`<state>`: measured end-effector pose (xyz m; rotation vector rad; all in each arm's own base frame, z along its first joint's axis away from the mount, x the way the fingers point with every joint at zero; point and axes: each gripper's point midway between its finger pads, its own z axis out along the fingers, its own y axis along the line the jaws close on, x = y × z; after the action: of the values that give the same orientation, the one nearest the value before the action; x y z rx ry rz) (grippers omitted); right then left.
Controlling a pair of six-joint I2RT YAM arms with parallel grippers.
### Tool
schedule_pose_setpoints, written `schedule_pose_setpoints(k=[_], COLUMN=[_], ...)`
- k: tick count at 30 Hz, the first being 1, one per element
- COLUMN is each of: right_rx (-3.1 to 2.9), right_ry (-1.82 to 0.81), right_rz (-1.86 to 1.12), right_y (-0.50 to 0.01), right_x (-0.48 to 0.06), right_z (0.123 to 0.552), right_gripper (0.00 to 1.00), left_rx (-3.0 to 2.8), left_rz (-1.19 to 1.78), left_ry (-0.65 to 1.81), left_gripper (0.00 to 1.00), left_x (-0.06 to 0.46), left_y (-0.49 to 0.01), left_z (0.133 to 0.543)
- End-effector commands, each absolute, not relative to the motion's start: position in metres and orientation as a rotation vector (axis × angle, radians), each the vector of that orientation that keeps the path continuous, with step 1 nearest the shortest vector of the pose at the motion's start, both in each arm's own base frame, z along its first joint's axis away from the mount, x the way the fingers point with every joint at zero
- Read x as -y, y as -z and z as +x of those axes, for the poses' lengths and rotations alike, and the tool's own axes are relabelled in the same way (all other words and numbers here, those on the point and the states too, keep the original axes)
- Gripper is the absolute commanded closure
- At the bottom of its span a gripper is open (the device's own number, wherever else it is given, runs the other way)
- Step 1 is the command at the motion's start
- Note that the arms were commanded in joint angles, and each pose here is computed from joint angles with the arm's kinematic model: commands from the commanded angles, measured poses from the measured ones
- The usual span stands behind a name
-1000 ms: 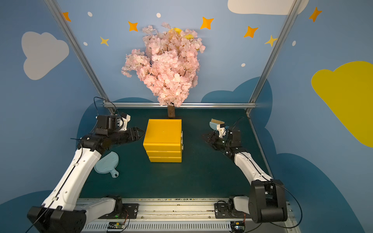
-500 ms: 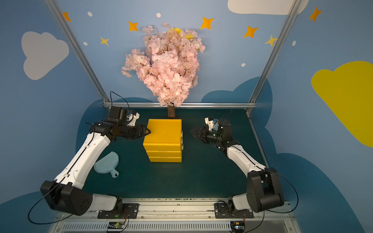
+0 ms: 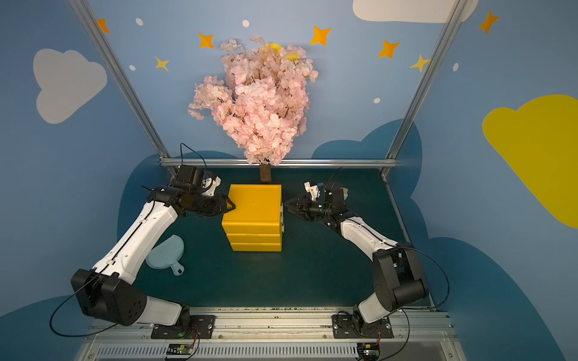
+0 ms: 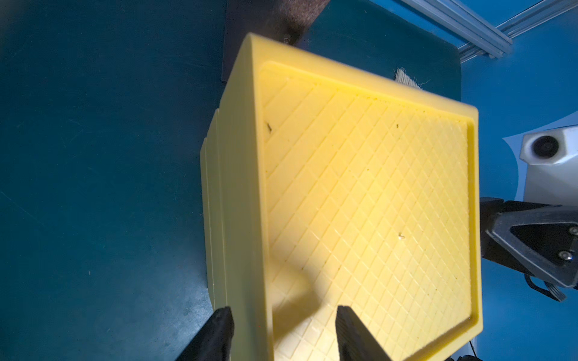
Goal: Take the seed bags out of the drawer
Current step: Open the drawer in the storage box.
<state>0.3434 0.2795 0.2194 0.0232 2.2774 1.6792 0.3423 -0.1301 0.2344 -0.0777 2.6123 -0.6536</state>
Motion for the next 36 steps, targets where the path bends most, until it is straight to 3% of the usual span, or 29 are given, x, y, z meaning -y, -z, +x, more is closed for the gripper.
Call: schedule_pose_setpoints(k=[1, 8, 15, 19, 30, 36], right_rx=[-2.249, -2.271, -2.248, -2.217, -2.122, -2.091], right_ry=[-1.681, -1.683, -1.73, -1.801, -1.97, -2.03], right_rz=[-0.019, -0.012, -0.018, 0.021, 0.123, 0.148], right_y=[-0.227, -0.219, -0.22, -0.218, -0.217, -0.215], right_x=[-0.286, -0.291, -0.296, -0.298, -0.3, -0.301], right_z=[0.35, 0.355, 0.354, 0.354, 0.354, 0.354], right_gripper=[0.52, 0.53, 0.36, 0.33, 0.35, 0.41], left_rx=[-2.631, -2.649, -2.658, -2.663, -2.663, -2.666], left_rz=[-0.071, -0.07, -0.076, -0.079, -0.089, -0.092], left_ry=[0.642, 0.636, 0.638, 0.647, 0.654, 0.656], left_gripper=[0.43, 0.44, 0.44, 0.44, 0.44, 0.44], left_x=[0.13, 0.13, 0.13, 0.131, 0.132, 0.132], left_y=[-0.228, -0.221, -0.216, -0.214, -0.214, -0.213], left_z=[0.342, 0.34, 0.339, 0.339, 0.339, 0.338])
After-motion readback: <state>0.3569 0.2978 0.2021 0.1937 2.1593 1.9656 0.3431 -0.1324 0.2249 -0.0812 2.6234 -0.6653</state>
